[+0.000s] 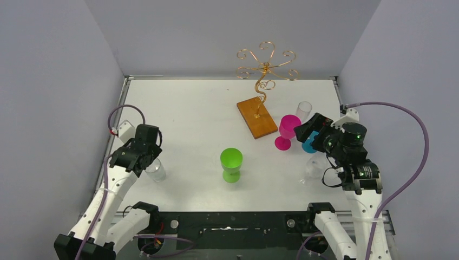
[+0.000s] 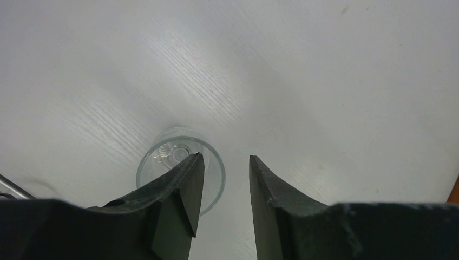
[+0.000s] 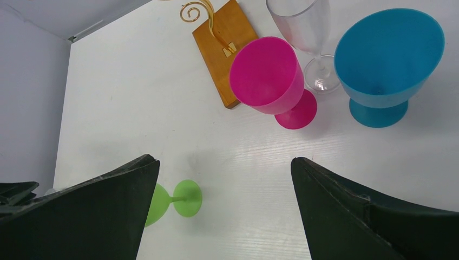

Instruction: Place the wine glass upside down on the wine glass rack

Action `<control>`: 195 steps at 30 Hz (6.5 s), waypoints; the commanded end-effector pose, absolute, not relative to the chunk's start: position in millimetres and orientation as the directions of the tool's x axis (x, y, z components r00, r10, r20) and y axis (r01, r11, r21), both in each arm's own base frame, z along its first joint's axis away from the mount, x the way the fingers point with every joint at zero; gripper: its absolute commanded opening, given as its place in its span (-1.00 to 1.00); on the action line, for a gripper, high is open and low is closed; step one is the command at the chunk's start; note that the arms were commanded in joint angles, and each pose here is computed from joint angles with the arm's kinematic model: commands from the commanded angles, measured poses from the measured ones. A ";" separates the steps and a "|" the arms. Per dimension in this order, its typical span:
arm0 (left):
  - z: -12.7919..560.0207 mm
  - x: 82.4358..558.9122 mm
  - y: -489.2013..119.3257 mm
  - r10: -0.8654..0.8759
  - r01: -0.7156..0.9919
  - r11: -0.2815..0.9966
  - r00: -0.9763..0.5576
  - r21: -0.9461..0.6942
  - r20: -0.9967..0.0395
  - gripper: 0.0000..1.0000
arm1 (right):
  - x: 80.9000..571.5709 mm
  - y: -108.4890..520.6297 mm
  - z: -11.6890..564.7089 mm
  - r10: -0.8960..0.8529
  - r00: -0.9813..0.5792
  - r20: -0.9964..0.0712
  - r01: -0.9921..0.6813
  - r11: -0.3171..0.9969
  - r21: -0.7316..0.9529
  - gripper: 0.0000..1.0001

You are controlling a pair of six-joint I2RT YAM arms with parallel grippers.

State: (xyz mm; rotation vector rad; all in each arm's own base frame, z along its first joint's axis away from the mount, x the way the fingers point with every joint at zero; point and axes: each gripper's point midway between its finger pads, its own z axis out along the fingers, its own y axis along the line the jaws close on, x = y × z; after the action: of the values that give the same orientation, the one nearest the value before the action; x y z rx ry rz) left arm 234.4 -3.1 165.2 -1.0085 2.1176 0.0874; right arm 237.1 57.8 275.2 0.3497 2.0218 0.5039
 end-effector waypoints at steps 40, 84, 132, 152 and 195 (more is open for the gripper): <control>217.9 276.9 -64.7 -0.419 -0.160 0.906 -0.477 -0.392 -0.773 -1.00 | 251.9 115.8 294.4 0.352 -0.443 -0.825 -0.283 0.818 0.501 0.78; 371.7 168.1 -199.7 -0.189 0.643 0.364 -0.658 -0.674 -0.729 -1.00 | 177.6 332.0 294.7 -0.400 0.864 -0.306 -0.408 -0.202 -0.890 0.01; 378.9 256.9 -185.2 -0.401 0.541 0.538 -0.510 -0.646 -0.761 0.31 | 210.3 353.4 332.1 -0.440 0.483 -0.757 -0.761 0.216 -0.611 -1.00; 248.1 288.6 -111.3 -0.255 0.264 0.893 -0.373 -0.365 -0.892 0.67 | 248.6 319.4 395.2 0.327 -0.423 -0.845 -0.641 0.551 0.534 -1.00; 233.5 280.9 -143.9 -0.270 0.370 0.797 -0.487 -0.477 -0.831 0.71 | 289.8 242.7 420.6 0.777 -0.578 -0.249 -0.162 0.190 0.968 -1.00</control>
State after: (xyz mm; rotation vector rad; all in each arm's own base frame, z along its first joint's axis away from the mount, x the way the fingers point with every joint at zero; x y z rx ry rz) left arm 273.3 -171.2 253.1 0.0270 1.9203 -1.0147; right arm 281.7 258.8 362.0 0.4558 1.8617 1.3985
